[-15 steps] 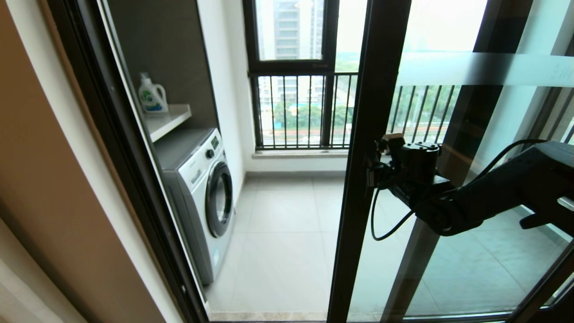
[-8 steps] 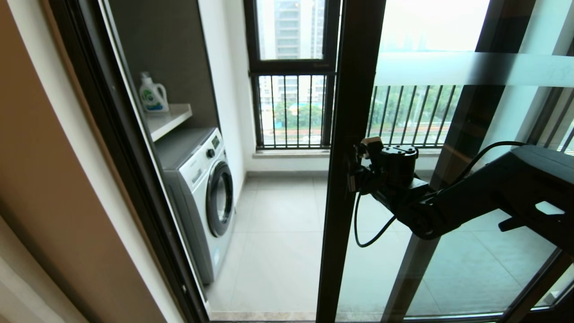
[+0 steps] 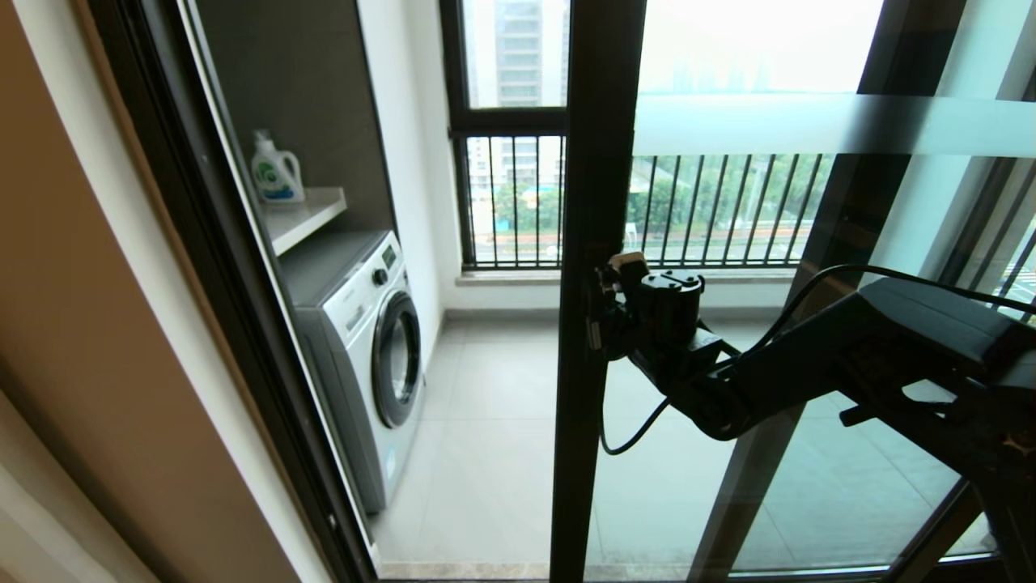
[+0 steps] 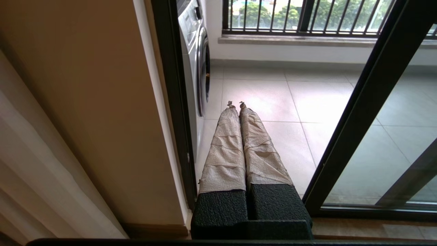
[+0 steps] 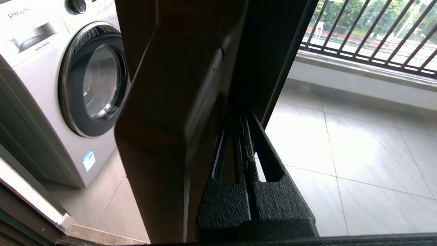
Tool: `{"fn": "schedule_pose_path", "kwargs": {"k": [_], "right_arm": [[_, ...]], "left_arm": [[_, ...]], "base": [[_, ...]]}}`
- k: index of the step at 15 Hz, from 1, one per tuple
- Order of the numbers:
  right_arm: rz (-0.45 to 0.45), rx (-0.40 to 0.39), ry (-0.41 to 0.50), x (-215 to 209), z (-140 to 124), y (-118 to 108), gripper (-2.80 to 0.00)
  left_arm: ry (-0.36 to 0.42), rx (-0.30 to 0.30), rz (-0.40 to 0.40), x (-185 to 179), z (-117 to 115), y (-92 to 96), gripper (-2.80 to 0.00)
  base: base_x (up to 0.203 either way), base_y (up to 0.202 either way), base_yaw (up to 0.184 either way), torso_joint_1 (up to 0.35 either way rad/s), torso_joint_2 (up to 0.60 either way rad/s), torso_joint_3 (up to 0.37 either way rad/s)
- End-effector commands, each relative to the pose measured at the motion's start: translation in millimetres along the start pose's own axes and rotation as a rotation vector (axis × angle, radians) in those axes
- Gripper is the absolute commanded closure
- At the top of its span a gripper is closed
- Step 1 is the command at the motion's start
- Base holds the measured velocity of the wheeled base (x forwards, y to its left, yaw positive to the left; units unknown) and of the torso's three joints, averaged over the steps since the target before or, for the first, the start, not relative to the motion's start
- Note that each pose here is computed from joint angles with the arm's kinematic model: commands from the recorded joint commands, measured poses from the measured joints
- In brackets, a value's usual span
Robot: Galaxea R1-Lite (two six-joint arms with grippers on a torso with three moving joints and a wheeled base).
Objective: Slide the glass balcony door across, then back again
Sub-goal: Close the slid door
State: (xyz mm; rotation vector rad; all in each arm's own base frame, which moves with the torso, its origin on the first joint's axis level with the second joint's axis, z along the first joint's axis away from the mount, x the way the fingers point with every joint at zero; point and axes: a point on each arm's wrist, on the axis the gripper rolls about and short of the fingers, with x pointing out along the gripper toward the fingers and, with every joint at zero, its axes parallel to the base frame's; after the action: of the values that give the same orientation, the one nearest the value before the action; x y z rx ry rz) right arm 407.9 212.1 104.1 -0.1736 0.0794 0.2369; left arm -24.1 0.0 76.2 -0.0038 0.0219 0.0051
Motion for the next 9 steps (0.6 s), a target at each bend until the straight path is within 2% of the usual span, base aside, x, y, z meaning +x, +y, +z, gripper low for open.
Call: {"fn": "schedule_pose_path", "kwargs": {"k": [1,6,9], "right_arm": [[0.023,-0.004,-0.006,4.3,-4.5,17.6,0.0],[0.07,0.003,-0.052,9.7,2.7,48.8,0.0],[0.065,0.008,-0.073,14.4,3.0,62.4,0.0]], "left_arm": [[0.001,-0.001,0.001,0.1,0.0,0.0,0.0],[0.001,-0.001,0.001,0.1,0.0,0.0,0.0],[0.0,-0.001,0.001,0.1,0.2,0.0,0.0]], "base": [[0.0,0.0,0.0,0.0,0.0,0.0],[0.0,0.0,0.0,0.0,0.0,0.0],[0.0,0.0,0.0,0.0,0.0,0.0]]}}
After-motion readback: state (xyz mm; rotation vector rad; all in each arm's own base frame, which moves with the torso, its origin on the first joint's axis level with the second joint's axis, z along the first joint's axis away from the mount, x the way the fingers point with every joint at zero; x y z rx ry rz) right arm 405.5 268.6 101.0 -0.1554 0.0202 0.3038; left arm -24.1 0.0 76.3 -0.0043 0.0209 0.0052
